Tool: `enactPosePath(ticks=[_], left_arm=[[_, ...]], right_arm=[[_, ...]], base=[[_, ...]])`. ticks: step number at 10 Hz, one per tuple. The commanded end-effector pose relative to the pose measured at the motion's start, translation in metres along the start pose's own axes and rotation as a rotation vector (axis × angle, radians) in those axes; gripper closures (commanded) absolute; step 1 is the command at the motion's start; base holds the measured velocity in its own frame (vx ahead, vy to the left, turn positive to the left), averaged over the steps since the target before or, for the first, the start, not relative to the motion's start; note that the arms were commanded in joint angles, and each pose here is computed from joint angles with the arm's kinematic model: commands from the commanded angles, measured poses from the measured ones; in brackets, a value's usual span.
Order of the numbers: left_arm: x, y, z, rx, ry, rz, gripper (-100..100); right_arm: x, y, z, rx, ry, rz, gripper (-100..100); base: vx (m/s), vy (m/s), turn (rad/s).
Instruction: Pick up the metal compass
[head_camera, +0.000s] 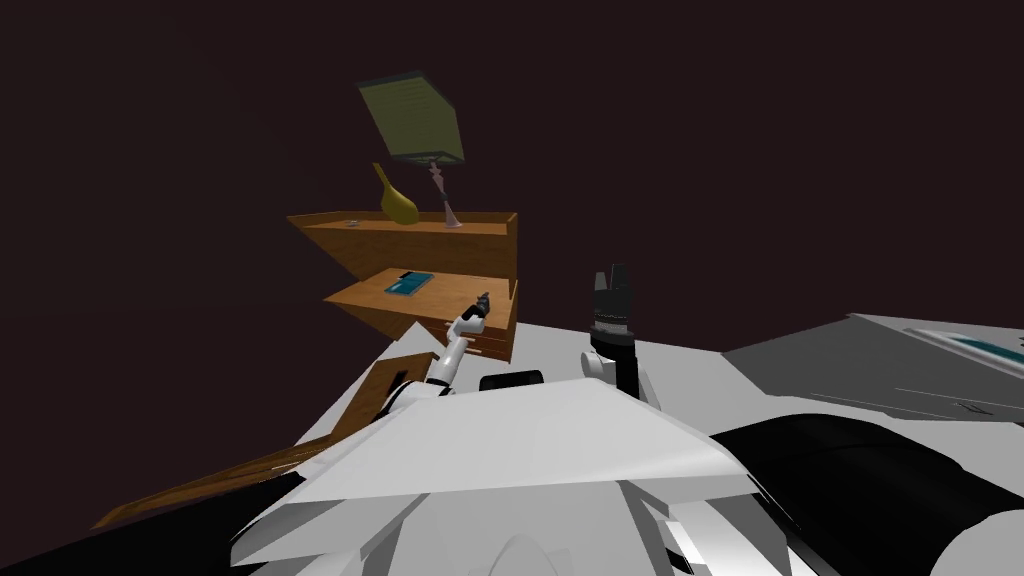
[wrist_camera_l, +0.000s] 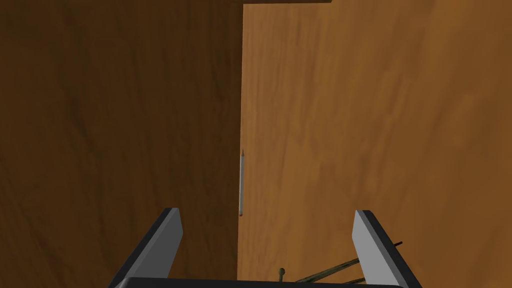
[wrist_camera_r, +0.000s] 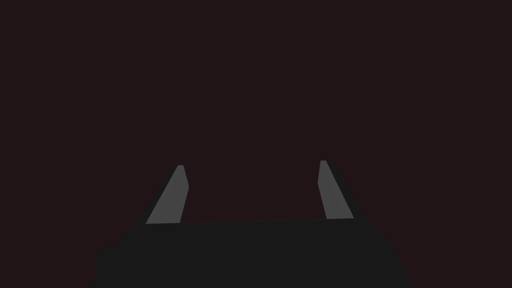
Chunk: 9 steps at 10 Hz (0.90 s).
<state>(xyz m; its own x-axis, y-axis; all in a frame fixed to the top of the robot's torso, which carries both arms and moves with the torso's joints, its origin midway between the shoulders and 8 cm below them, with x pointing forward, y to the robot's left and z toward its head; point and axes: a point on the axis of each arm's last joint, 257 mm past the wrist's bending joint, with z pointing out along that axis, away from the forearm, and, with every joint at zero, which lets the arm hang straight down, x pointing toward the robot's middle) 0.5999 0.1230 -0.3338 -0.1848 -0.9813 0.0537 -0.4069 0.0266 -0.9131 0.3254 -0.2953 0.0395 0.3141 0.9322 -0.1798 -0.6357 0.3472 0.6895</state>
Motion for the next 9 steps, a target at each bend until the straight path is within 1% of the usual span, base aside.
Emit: enactPosePath(ticks=[1, 2, 3, 4, 6, 7, 8, 9], left_arm=[[0.015, -0.016, 0.008, 0.029, 0.026, 0.006, -100], [0.015, -0.013, 0.013, 0.013, 0.026, 0.013, -100], [0.012, 0.0, 0.014, -0.013, 0.022, 0.012, -100], [0.025, -0.023, 0.019, 0.035, 0.047, 0.016, -100], [0.029, -0.035, 0.024, 0.044, 0.052, 0.027, -100], [0.025, -0.016, 0.025, 0.007, 0.044, 0.026, -100], [0.023, -0.005, 0.026, -0.016, 0.04, 0.025, -100], [0.036, -0.031, 0.033, 0.029, 0.062, 0.035, -100]], right_arm=[[0.0, 0.0, 0.0, 0.0, 0.0, 0.0, 0], [0.0, 0.0, 0.0, 0.0, 0.0, 0.0, 0], [0.0, 0.0, 0.0, 0.0, 0.0, 0.0, 0], [0.0, 0.0, 0.0, 0.0, 0.0, 0.0, 0], [0.0, 0.0, 0.0, 0.0, 0.0, 0.0, 0], [0.0, 0.0, 0.0, 0.0, 0.0, 0.0, 0], [0.0, 0.0, 0.0, 0.0, 0.0, 0.0, 0], [0.0, 0.0, 0.0, 0.0, 0.0, 0.0, 0]], base=[[-0.019, -0.002, 0.199], [-0.025, -0.005, 0.097], [-0.013, -0.003, -0.023], [-0.027, -0.003, 0.192], [-0.02, -0.007, 0.043], [-0.002, 0.0, -0.02], [0.0, 0.0, 0.0], [-0.021, 0.003, 0.179]])
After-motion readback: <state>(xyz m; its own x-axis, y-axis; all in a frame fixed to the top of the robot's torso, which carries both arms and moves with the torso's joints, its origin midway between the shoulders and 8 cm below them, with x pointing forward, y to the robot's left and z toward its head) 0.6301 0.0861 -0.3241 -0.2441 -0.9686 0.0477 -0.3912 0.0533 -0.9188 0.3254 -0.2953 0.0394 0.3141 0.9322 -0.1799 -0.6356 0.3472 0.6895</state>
